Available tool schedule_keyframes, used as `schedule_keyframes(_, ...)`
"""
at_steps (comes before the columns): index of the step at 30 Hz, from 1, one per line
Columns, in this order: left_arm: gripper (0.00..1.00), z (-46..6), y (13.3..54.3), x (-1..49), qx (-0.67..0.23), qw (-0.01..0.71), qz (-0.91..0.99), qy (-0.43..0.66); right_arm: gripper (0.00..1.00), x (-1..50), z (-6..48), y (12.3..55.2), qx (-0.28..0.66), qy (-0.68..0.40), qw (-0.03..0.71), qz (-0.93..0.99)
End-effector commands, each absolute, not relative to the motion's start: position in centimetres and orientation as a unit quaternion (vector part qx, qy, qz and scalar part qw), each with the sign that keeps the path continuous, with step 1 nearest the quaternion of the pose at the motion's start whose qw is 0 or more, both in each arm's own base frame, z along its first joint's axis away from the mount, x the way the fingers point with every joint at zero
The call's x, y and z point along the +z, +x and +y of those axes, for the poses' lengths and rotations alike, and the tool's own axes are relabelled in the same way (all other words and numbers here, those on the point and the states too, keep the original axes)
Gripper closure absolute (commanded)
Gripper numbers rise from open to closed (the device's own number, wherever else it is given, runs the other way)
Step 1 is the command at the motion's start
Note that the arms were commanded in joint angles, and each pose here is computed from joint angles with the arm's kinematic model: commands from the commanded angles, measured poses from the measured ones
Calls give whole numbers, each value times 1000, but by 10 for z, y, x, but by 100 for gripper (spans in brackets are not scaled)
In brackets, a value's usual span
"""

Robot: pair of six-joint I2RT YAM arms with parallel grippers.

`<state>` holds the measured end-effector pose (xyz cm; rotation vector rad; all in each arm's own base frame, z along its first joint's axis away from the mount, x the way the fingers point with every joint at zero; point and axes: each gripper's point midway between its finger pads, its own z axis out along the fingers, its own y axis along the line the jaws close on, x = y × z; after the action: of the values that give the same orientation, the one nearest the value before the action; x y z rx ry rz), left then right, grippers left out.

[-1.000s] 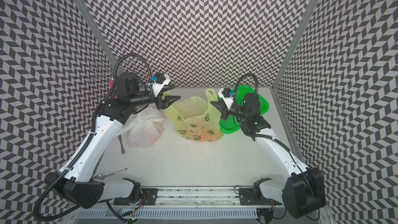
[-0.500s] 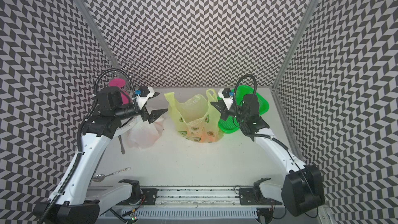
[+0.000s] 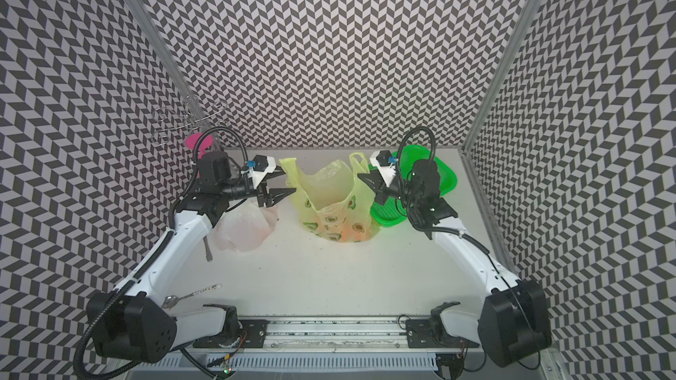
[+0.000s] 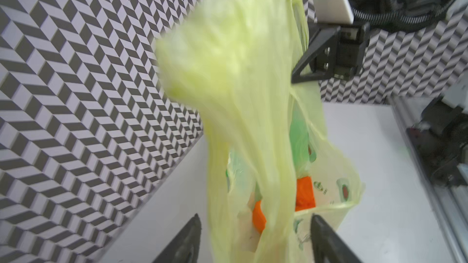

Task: Place the oranges into plastic bags & tie knots
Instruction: Tie the plastic bag at the center of the board.

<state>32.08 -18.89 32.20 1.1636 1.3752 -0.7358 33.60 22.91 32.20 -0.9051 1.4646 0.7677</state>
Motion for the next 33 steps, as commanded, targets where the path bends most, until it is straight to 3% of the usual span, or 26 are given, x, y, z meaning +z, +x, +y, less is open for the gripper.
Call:
schedule_keyframes(1,42,-196,315,347,-348,595,522,503,98,339,228,331,324,-401,605,607)
schedule_keyframes(7,56,-207,317,342,-386,577,513,505,98,339,230,328,326,-412,601,603)
schedule_keyframes(9,55,-211,316,342,-396,574,508,505,98,337,232,326,329,-421,596,599)
schedule_keyframes(16,38,-218,317,345,-392,581,493,515,97,340,234,321,335,-436,591,590)
schedule_keyframes(23,49,-223,312,342,-404,571,488,522,97,342,234,322,334,-435,592,591)
schedule_keyframes(25,45,-221,308,343,-403,573,486,522,97,342,234,324,331,-433,592,594)
schedule_keyframes(30,25,-210,302,348,-385,587,485,522,97,340,234,325,331,-433,590,596)
schedule_keyframes(33,19,-200,302,348,-374,593,491,516,97,339,235,325,331,-434,588,597)
